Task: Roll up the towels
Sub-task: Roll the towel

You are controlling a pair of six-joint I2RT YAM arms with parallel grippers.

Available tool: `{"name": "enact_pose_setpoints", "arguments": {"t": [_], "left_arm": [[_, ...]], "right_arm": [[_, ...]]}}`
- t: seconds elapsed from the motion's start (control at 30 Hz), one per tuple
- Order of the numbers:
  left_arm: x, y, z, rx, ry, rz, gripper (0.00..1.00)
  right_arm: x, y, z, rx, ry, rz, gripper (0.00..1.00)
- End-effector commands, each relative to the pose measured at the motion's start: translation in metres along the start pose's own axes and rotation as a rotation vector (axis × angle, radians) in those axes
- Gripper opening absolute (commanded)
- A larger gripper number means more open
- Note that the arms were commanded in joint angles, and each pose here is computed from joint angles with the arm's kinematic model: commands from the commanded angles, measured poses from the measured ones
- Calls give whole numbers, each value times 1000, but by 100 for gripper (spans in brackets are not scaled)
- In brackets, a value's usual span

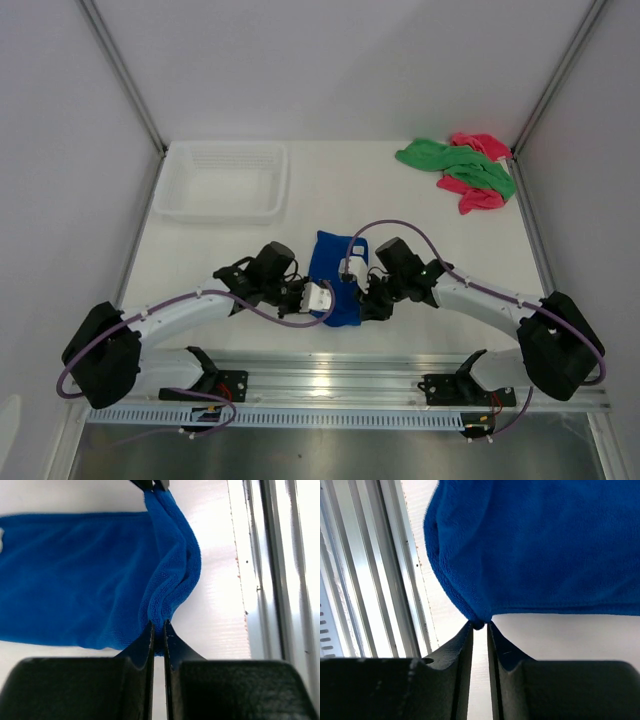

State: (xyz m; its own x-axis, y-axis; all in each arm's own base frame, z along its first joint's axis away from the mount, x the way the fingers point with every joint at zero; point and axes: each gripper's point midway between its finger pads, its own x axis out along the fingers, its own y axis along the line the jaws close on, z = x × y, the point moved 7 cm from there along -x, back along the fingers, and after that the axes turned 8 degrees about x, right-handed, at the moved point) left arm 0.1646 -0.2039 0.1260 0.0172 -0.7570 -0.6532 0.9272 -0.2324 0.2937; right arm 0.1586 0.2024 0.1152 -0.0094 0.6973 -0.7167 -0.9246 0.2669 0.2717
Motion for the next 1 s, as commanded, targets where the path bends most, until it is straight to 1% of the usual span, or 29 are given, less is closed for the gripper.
{"name": "enact_pose_setpoints", "arguments": {"t": [0.0,0.07,0.1,0.23,0.3,0.37,0.4,0.47,0.5,0.53,0.57,0.63,0.67,0.73,0.8,0.9,0.93,0.97], "left_arm": [[-4,-1,1,-169,-19,-70,7],[-5,4,-1,-218,-13,-66,8],[-3,4,-4,-265,-7,-78,8],[-7,14,-16,-400,3,-66,10],[-9,19,-19,-419,-9,-51,11],[-10,22,-18,-417,-35,-63,8],[-10,21,-18,-423,-34,-67,6],[-10,26,-16,-440,-32,-66,5],[-9,26,-17,-459,-27,-69,4],[-11,32,-15,-468,-35,-60,1],[-11,33,-16,-505,-29,-64,1],[-15,40,-14,-545,-34,-46,1],[-16,42,-11,-577,-49,-51,1],[-19,46,-6,-586,-67,-51,1],[-19,49,-9,-619,-42,-28,1],[-17,52,-10,-641,-27,-25,1],[-16,53,-9,-648,-28,-27,1],[-15,54,-8,-654,-27,-33,1]], "right_arm": [[-2,-3,14,63,-40,79,20],[0,-10,17,101,-57,92,18],[-1,-13,23,106,-67,93,18],[0,-35,26,187,-60,86,12],[3,-43,25,232,-65,98,12],[3,-44,26,240,-54,97,15],[2,-47,25,239,-47,65,18],[0,-47,22,215,-55,32,34],[-6,-45,26,181,-86,-7,42],[-8,-46,33,151,-144,-33,55],[-6,-43,25,153,-156,-44,67],[-9,-38,38,98,-245,-85,76],[-8,-36,37,86,-250,-101,77],[-10,-34,45,52,-274,-134,79],[-13,-34,51,31,-287,-130,80],[-10,-33,49,-33,-259,-103,82],[-8,-34,47,-40,-252,-97,88],[-6,-33,46,-35,-258,-88,89]]}}
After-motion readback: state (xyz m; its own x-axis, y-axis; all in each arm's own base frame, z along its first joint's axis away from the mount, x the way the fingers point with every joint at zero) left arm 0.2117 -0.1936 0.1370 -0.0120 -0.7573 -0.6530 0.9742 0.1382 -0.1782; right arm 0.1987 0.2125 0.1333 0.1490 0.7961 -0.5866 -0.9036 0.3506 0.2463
